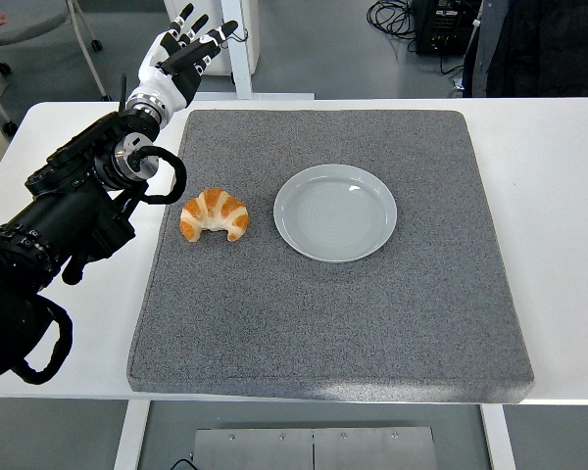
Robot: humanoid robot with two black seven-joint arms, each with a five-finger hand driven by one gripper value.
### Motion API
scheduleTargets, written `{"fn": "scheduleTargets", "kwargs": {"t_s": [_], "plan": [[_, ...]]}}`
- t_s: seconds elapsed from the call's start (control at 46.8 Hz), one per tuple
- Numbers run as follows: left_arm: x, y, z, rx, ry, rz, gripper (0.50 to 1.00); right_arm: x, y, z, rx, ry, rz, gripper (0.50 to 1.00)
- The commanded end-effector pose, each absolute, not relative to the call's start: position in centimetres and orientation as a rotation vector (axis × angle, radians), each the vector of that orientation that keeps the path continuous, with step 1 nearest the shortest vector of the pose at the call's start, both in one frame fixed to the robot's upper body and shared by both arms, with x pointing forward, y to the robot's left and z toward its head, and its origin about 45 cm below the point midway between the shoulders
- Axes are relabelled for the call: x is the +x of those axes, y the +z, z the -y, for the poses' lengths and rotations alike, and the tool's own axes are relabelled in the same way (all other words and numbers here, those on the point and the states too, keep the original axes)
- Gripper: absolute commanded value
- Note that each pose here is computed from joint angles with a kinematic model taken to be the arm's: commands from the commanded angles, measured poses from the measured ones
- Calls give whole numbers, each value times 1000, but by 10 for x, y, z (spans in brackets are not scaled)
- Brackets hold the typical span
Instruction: Place the bread on the plate
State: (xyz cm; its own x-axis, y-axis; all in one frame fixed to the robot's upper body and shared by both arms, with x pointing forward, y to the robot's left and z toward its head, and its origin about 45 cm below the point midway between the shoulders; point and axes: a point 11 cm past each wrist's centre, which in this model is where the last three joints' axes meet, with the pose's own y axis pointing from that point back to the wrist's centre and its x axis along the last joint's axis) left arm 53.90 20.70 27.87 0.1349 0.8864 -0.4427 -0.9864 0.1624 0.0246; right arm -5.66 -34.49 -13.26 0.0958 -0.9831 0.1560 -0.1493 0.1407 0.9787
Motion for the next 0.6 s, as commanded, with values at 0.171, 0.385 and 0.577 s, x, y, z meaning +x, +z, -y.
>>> {"fn": "scheduleTargets", "kwargs": {"t_s": [0.171,0.385,0.577], "plan": [[539,280,-207,-307,1387,-397,989,-57,-133,345,1248,-950,1299,1000],[539,280,-207,-314,1384,-399,989,-57,-133,345,1248,-950,1299,1000],[539,281,-207,-320,1381,-401,989,-57,-133,345,1248,-950,1299,1000]]}}
